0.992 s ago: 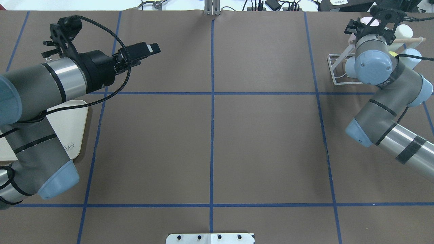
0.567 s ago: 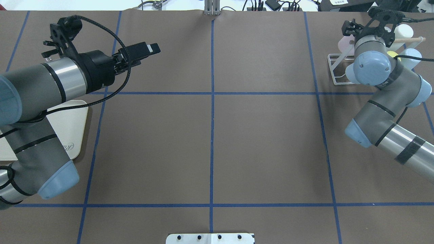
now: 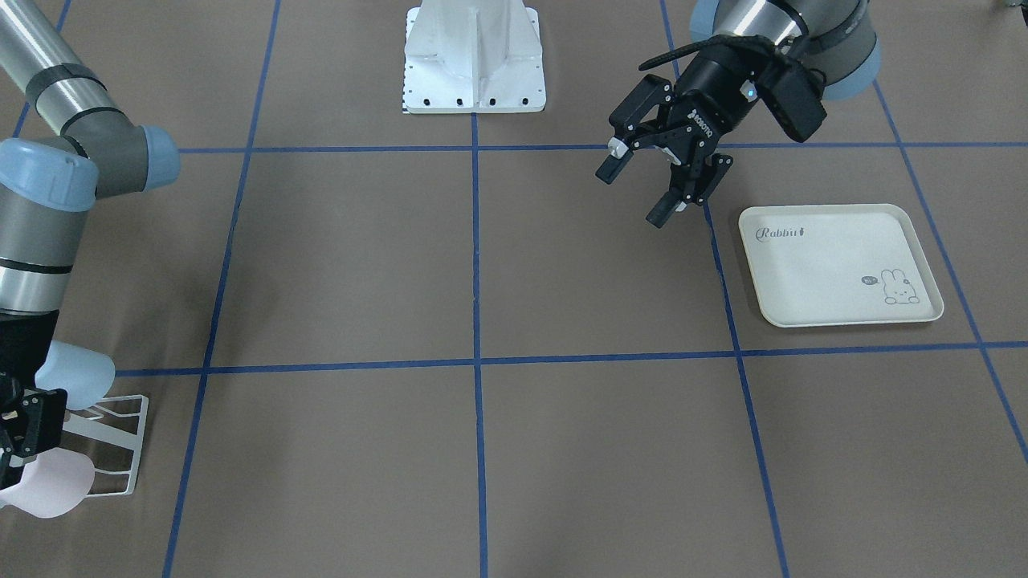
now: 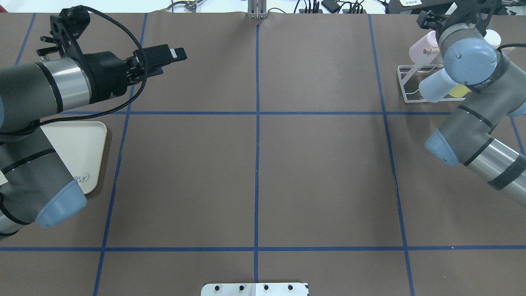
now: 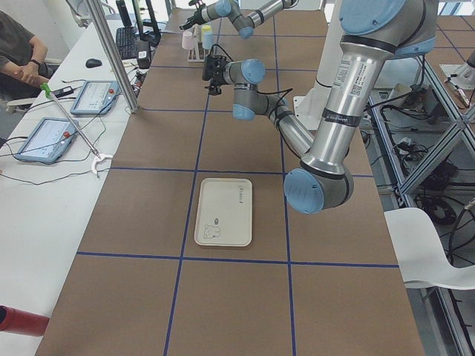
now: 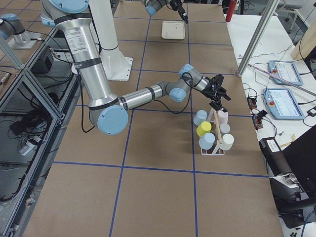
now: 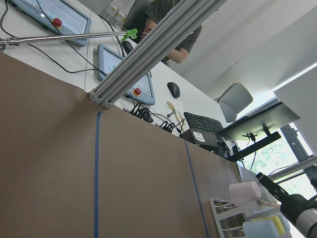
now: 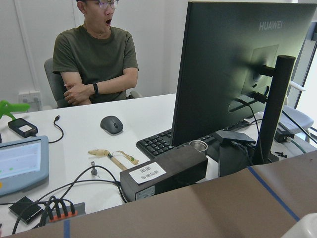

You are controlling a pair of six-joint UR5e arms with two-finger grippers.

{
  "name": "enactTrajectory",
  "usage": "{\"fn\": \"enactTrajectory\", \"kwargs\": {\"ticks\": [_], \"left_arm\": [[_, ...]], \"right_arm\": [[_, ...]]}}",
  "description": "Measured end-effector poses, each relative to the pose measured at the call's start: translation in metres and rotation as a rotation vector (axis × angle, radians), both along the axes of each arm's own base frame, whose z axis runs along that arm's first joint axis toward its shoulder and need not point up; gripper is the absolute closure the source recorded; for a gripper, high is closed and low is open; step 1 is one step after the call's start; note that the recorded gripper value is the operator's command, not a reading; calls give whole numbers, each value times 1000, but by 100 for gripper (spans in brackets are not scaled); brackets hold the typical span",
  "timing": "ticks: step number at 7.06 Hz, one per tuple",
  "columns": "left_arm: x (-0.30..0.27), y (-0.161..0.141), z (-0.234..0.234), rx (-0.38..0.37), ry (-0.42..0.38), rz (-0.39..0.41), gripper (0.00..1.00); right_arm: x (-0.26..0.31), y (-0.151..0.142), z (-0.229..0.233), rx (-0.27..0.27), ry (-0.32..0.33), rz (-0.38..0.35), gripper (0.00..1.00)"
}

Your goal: Transfer IKEA cup to right arm and place on rack

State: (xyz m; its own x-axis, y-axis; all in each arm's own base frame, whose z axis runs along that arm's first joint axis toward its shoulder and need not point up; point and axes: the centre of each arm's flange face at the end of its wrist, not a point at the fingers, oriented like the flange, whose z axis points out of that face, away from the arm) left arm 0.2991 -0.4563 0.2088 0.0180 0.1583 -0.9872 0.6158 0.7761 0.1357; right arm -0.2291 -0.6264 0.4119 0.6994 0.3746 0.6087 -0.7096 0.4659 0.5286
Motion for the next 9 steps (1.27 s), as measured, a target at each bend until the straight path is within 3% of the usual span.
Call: {"fn": "enactTrajectory", "kwargs": {"ticks": [1, 3, 6, 7, 9], "left_arm": [[-19, -8, 2, 21, -42, 5, 0], [-73, -23, 22, 87, -200, 4, 0], [-144, -35, 98, 192, -527, 22, 0], [-156, -38, 120, 220, -647, 43, 0], [-187, -51, 153, 256, -856, 106, 0]], "right_arm": [[33, 3, -30, -44, 39, -42, 0], [105, 16, -75, -130, 116, -138, 0], [203, 34, -81, -266, 188, -387, 0], [226, 39, -71, -317, 185, -494, 0], [266, 55, -46, -397, 84, -703, 0]]}}
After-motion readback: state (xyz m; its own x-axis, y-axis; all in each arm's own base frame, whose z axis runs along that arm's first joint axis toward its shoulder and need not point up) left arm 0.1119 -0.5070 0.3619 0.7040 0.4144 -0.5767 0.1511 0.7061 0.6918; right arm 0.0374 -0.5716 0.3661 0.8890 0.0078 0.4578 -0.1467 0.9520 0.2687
